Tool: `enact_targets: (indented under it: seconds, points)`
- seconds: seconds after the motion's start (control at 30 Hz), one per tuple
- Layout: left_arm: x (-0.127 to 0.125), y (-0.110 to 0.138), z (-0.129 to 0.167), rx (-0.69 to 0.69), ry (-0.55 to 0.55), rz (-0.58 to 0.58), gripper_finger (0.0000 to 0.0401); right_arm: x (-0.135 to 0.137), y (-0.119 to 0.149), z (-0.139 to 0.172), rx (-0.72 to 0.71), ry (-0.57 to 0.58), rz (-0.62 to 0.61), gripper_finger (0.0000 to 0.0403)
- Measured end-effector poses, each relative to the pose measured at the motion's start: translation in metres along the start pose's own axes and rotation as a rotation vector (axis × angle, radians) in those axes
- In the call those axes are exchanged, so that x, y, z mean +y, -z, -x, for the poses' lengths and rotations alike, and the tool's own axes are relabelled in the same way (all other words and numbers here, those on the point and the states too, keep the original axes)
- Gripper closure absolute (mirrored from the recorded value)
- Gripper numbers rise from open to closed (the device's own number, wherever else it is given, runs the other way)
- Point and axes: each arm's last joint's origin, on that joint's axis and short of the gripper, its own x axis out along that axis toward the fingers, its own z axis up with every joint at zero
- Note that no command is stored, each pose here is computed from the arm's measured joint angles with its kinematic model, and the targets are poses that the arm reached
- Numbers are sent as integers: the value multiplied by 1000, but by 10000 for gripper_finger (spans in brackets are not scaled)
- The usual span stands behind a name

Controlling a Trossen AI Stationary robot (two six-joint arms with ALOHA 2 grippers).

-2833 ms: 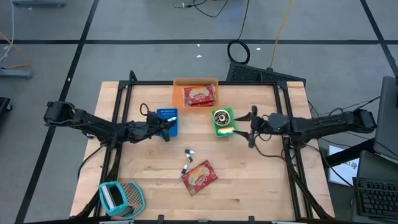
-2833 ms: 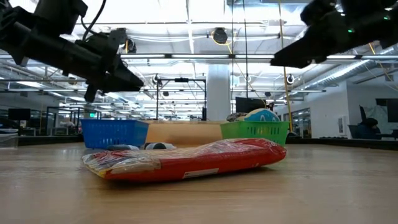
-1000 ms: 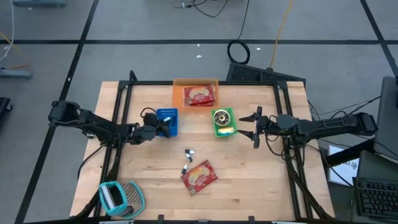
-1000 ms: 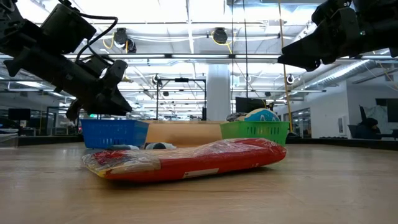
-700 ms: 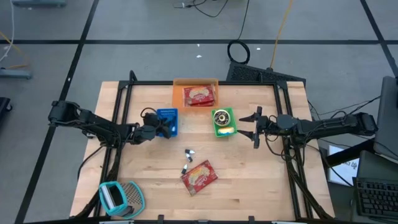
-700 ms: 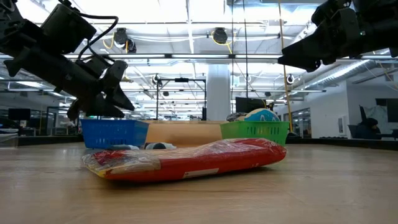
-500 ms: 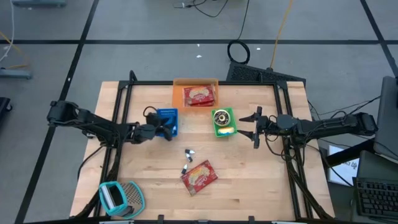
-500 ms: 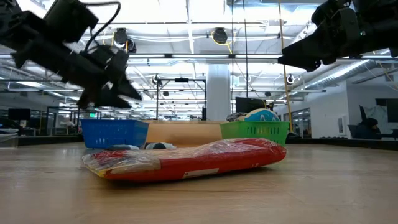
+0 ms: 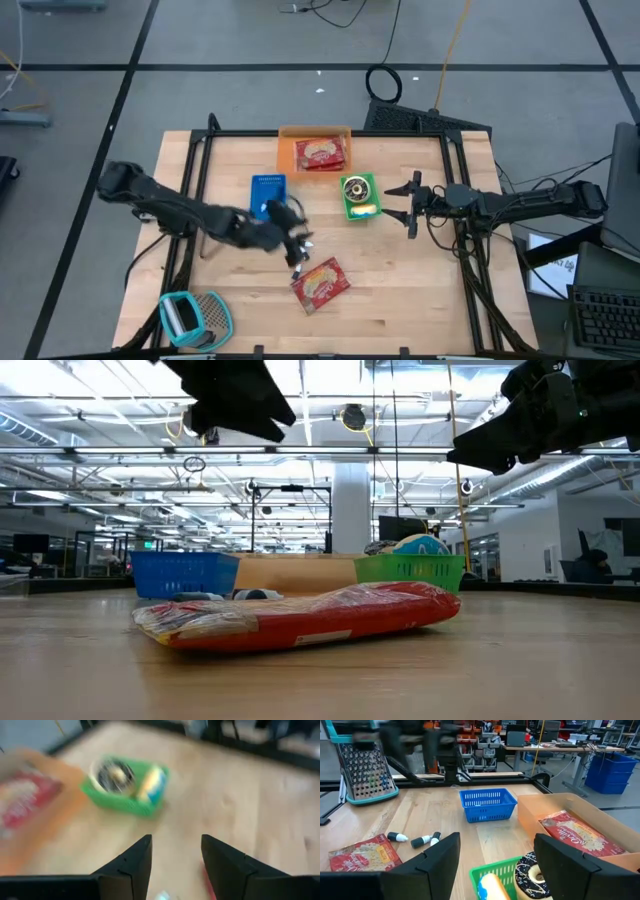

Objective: Pick & Place Food Item
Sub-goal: Put the black food coloring bottle into the blue bin

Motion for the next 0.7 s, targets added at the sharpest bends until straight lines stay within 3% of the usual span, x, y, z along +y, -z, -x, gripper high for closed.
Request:
enact_targets:
  seconds: [0.2,0.33,0.5,0.7]
  points:
    - [-44,16,-23,336,-16,58,248,0,0,0,1,1,-3,161]
    - [-57,39,-38,518,-85,191,263,0,0,0,1,1,0,161]
    - [-63,63,-55,628,-135,326,282,0,0,0,0,2,0,161]
    - [-60,77,-70,718,-168,391,299,0,1,0,7,3,-18,161]
